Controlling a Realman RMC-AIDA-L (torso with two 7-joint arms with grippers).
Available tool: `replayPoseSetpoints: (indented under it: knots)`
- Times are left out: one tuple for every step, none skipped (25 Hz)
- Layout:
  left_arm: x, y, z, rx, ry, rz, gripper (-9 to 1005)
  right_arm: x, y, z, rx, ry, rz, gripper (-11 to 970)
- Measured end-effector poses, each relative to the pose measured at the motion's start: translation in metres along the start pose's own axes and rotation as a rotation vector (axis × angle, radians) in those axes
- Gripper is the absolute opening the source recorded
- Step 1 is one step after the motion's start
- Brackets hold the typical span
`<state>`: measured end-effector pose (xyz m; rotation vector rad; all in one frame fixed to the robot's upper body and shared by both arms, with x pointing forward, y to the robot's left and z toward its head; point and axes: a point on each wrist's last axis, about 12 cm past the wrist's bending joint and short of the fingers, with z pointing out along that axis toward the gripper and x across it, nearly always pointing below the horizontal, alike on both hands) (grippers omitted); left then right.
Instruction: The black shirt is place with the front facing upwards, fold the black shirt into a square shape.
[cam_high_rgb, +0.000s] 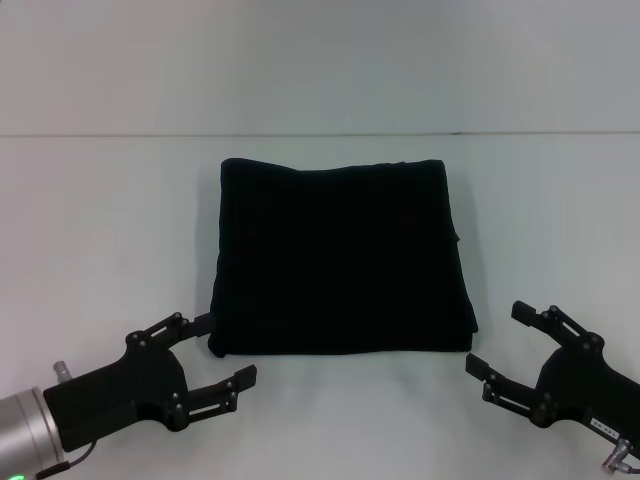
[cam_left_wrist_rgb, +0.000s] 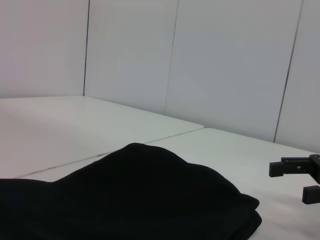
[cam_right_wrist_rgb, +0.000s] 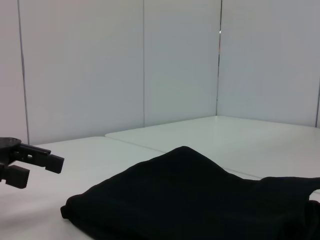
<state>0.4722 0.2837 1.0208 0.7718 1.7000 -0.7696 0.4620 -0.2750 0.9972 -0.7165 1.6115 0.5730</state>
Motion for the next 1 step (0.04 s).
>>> replayPoseSetpoints:
  knots:
    - [-0.0001,0.0000,0.0001,0.000,0.000,0.000,878,0.0000,0.0001,-0.0001,0.000,-0.001,0.000,940]
